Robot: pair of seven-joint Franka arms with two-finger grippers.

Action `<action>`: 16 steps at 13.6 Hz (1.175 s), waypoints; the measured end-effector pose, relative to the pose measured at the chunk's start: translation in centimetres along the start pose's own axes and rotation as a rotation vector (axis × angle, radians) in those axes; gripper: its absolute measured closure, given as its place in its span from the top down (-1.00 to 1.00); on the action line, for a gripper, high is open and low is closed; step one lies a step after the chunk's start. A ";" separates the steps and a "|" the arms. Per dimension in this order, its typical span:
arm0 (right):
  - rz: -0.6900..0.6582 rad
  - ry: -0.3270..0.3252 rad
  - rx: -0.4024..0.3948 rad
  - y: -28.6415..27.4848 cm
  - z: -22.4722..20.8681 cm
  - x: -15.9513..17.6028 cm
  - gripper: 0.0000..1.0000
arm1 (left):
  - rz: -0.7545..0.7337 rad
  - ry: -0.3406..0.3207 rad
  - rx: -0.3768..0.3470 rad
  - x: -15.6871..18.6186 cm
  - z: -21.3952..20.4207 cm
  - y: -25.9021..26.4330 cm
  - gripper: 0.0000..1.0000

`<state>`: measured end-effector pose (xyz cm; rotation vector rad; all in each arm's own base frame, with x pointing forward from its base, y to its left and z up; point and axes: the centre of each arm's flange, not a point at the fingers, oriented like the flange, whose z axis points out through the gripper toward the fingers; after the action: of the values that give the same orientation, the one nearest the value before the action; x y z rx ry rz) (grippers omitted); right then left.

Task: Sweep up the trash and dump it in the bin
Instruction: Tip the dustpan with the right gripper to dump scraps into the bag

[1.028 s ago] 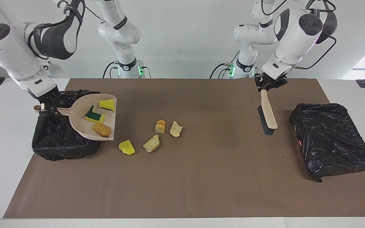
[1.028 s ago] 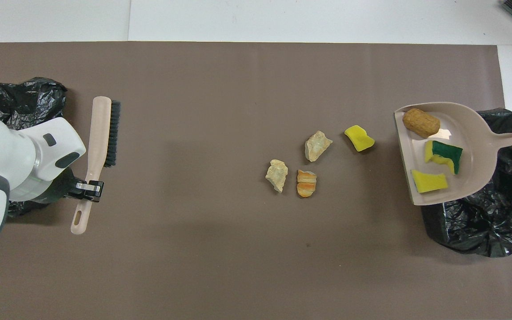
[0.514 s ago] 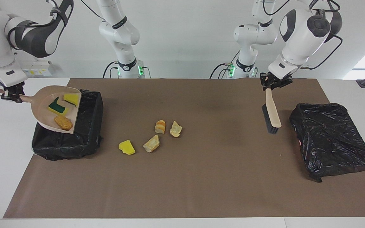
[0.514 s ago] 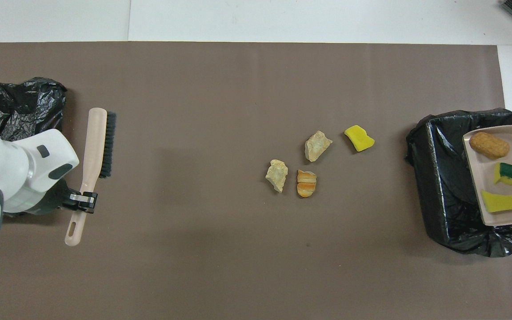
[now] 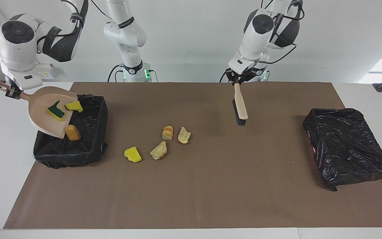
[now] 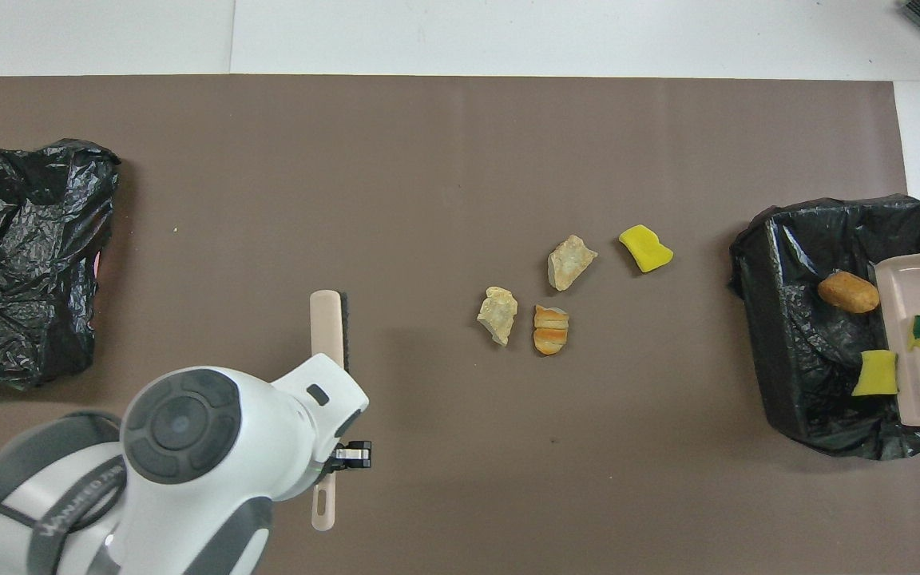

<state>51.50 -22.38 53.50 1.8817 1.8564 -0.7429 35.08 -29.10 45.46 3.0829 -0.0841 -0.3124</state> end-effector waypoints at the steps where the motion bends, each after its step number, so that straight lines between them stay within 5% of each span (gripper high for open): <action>1: 0.017 -0.021 0.013 -0.1 -0.2 0.1 -0.37 | -0.013 -0.001 0.003 -0.9 2.1 1.9 -0.47; 5: 0.031 -0.083 0.025 0.1 -3.0 0.6 -0.37 | -0.033 -0.004 0.023 -2.2 9.3 7.5 -0.47; 10: 0.044 -0.207 0.001 0.8 -7.6 2.8 -0.37 | -0.027 -0.019 0.020 -4.2 12.1 9.0 -0.47; 14: 0.090 -0.188 -0.003 0.4 -8.7 1.6 -0.37 | -0.044 -0.011 0.014 -4.6 12.5 9.3 -0.47; 16: 0.149 -0.084 0.009 -0.1 -9.7 1.6 -0.37 | -0.071 -0.008 -0.003 -4.5 12.4 9.4 -0.37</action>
<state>52.34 -15.10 60.08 1.9393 1.6441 -0.7687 27.70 -38.65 34.65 3.0869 0.0255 -0.3273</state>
